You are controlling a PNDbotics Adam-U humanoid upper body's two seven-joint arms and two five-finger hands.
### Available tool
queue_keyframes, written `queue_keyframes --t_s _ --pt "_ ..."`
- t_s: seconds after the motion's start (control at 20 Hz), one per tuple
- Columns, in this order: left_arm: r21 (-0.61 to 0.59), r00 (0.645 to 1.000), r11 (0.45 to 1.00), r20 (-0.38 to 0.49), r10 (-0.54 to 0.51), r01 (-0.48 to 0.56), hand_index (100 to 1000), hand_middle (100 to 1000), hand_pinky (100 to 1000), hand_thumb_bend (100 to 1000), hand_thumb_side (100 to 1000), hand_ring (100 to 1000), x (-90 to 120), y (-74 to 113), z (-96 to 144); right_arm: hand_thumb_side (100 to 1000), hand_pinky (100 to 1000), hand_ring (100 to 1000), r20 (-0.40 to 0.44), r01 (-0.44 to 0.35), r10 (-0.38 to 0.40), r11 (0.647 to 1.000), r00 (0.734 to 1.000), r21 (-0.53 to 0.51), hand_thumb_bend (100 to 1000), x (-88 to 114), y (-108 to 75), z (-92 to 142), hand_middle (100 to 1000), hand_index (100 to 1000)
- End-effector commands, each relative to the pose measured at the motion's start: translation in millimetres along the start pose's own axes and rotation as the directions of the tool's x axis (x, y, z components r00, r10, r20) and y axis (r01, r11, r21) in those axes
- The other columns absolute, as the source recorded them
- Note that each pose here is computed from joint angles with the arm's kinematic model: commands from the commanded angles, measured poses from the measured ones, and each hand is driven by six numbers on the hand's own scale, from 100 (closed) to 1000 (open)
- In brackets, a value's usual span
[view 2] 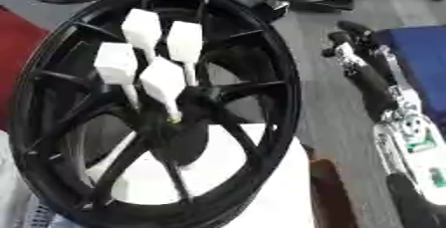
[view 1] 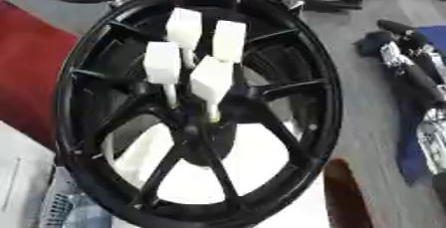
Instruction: Pull the pin out of the wheel hub.
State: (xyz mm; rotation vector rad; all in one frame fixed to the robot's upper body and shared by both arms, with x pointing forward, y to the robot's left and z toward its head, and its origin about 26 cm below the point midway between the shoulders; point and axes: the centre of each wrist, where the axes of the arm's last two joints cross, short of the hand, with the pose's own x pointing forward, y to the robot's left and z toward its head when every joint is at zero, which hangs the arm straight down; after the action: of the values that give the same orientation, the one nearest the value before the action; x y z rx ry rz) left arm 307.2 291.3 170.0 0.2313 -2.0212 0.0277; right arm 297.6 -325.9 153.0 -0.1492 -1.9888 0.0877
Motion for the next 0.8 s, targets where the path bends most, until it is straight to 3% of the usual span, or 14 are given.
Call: queue_keyframes --t_s 0.05,0.45,0.6,0.8 --pt "-0.007 0.996 0.998 0.058 -0.061 0.062 728 572 754 256 667 672 14 10.6 -8 408 935 656 0.014 -0.019 0.019 1.0 1.0 0.005 100 6 -5.1 -1 712 829" --pt "-0.047 0.947 0.964 0.205 -0.246 0.26 746 590 759 257 599 684 47 39.5 -36 412 935 656 0.004 -0.044 0.044 0.999 0.999 0.005 100 5 -8.1 2 712 829" --pt "-0.17 0.843 0.844 0.297 -0.449 0.509 751 597 760 270 601 687 73 55.1 -57 411 935 656 0.002 -0.06 0.06 0.998 0.998 0.005 100 5 -10.1 4 712 828" --pt "-0.3 0.7 0.637 0.401 -0.591 0.71 760 608 762 297 578 690 105 70.9 -79 409 934 656 0.001 -0.079 0.079 0.997 0.997 0.003 100 6 -12.2 7 712 828"
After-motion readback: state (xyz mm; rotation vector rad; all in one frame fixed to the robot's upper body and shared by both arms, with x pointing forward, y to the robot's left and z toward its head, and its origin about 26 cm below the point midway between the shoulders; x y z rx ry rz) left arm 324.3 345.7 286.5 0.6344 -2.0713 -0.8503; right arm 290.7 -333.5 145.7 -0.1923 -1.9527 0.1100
